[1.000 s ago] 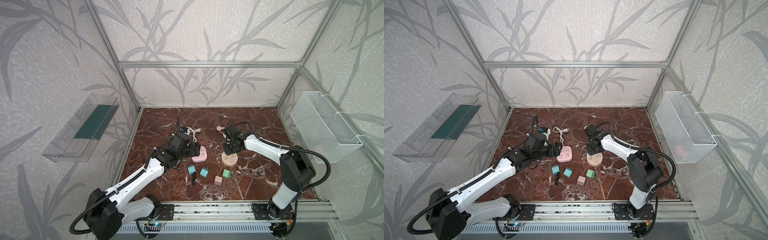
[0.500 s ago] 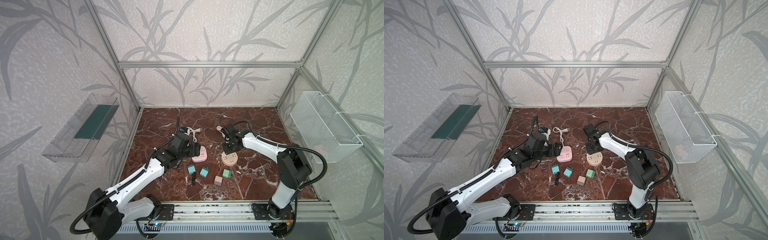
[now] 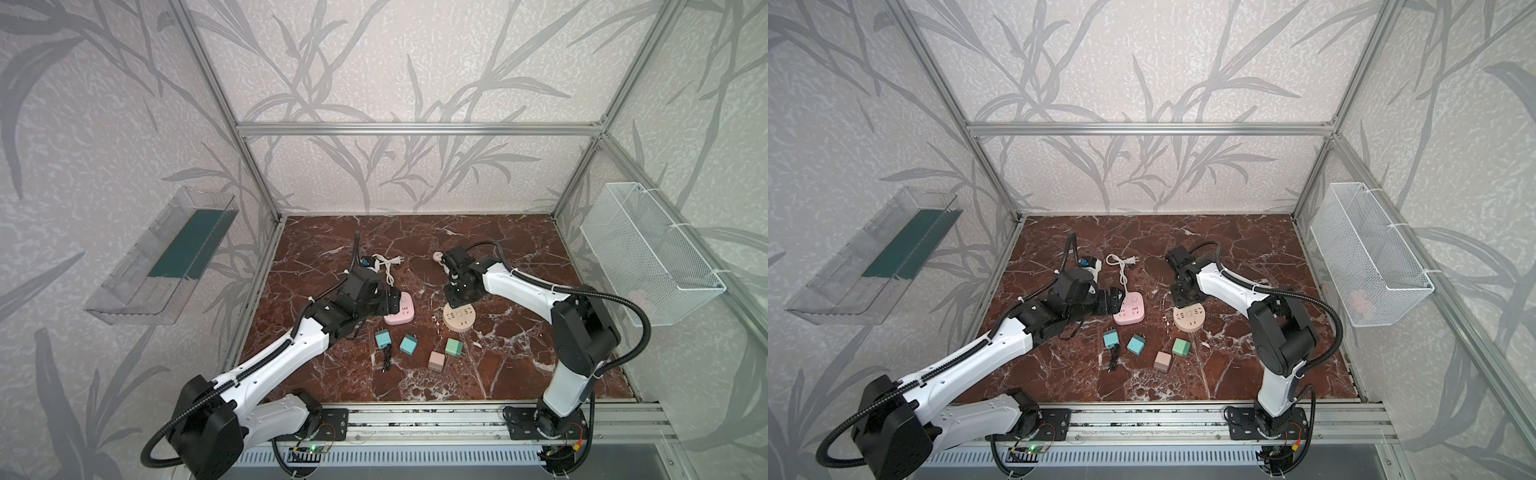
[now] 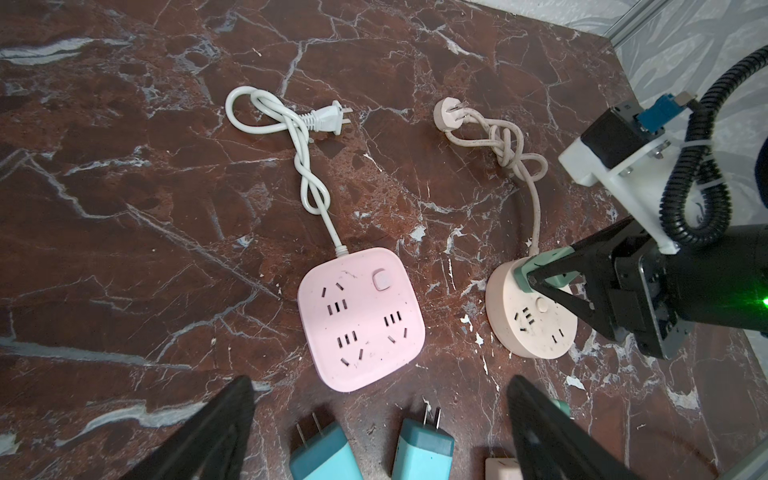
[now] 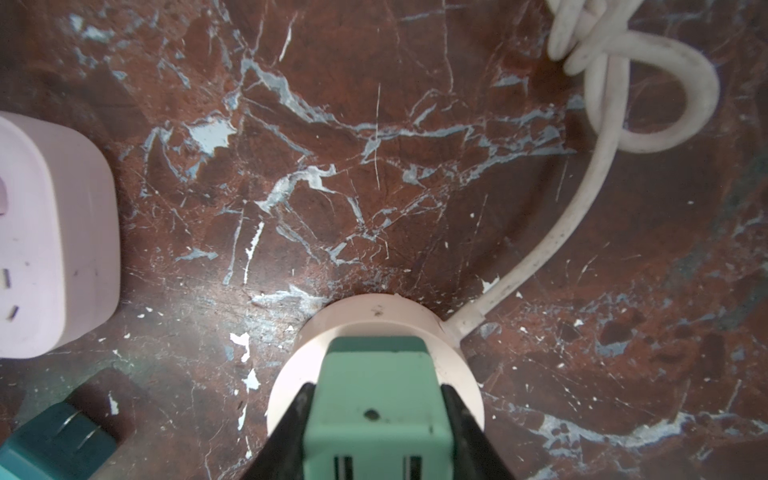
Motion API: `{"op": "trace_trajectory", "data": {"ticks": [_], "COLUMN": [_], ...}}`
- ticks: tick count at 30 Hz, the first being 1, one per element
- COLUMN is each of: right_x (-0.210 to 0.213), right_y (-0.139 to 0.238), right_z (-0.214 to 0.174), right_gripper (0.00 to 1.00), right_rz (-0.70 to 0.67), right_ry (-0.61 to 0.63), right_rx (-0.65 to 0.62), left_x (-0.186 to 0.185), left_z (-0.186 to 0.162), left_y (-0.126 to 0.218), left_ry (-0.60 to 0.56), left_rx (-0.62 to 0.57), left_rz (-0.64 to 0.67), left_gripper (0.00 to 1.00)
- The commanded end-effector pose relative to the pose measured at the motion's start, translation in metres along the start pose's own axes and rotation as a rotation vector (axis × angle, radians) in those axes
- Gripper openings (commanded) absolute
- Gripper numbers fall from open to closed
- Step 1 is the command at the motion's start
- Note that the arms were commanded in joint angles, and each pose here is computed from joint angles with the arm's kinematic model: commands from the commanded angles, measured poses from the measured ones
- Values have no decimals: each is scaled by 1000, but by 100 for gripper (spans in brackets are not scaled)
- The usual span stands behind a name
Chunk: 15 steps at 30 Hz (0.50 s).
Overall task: Insert the plug
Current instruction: 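Lower the mint-green adapter prongs into the round strip's socket with right gripper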
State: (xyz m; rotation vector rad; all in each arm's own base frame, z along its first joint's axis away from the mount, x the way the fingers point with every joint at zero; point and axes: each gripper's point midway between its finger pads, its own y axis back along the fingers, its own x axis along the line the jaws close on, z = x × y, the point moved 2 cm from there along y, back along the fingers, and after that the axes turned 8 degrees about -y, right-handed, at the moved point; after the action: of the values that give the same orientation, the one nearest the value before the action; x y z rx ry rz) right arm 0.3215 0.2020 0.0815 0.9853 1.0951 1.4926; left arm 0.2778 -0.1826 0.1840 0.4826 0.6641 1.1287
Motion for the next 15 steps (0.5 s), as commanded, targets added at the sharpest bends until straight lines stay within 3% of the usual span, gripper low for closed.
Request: {"op": "trace_trajectory", "data": {"ticks": [1, 7, 15], "right_x": [-17, -19, -16], "right_y": [-45, -62, -70], "right_z": [-67, -92, -94], "right_gripper": [0, 0, 0], "right_rz": [-78, -68, -73], "right_ry": [-2, -27, -19], "right_rx": [261, 336, 370], "left_x": [1, 0, 0], "left_z": [-2, -3, -4], "left_y": [-3, -5, -6], "left_ry": [-3, 0, 2], "left_rx": [-1, 3, 4], "left_rz": [2, -2, 0], "left_gripper": [93, 93, 93]}}
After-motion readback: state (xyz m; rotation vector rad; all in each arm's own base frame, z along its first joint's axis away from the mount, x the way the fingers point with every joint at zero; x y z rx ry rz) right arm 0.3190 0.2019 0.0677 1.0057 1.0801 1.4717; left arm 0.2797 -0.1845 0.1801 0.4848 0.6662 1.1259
